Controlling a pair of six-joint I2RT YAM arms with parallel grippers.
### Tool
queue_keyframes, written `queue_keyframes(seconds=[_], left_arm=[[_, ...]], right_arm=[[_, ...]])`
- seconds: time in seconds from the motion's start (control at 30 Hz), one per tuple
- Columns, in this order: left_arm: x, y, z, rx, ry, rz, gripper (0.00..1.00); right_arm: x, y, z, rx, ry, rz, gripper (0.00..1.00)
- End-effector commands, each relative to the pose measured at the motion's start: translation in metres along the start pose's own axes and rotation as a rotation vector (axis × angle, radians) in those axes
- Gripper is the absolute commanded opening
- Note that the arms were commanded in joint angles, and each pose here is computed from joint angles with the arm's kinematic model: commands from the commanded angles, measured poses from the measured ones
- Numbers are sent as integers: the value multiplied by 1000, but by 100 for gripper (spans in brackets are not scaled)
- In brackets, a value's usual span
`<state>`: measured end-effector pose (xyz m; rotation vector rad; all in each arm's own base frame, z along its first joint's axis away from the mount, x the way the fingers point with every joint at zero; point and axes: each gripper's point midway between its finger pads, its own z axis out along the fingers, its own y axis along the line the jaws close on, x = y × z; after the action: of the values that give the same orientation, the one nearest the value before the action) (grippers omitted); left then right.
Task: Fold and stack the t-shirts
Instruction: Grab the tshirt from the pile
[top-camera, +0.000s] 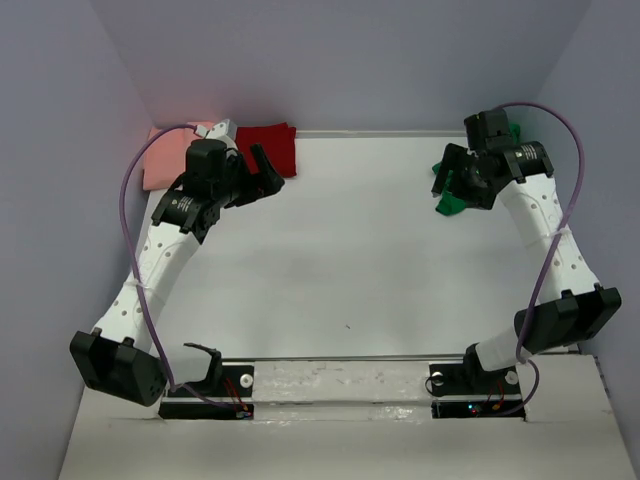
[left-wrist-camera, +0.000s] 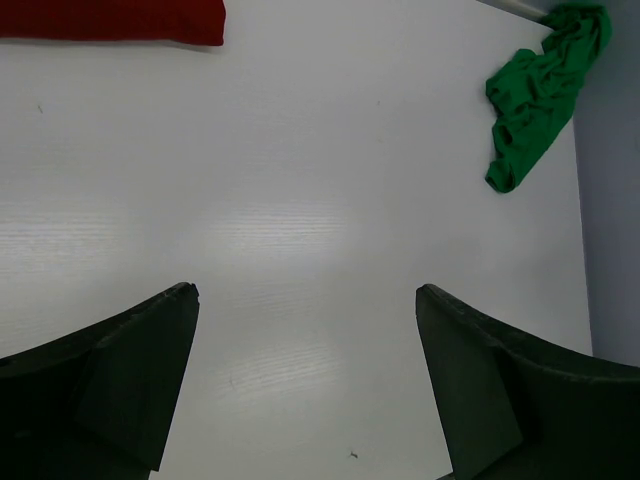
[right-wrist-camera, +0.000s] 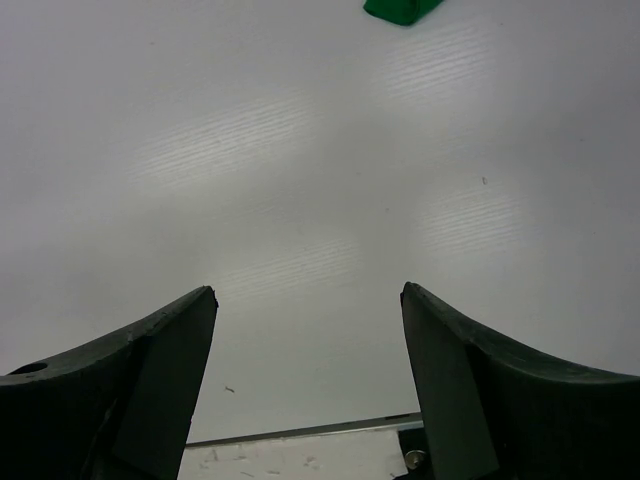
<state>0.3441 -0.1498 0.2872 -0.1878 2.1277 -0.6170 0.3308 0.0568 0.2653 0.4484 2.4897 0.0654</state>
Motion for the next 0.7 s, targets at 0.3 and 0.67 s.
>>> queue_keyframes(seconds=[0.3, 0.67], left_arm=[[-5, 0, 0, 7, 0, 4, 99], [-14, 7, 1, -35, -12, 39, 99]], right_arm=[[-9, -6, -16, -2, -97, 11, 80], [8, 7, -3, -80, -47, 44, 80]])
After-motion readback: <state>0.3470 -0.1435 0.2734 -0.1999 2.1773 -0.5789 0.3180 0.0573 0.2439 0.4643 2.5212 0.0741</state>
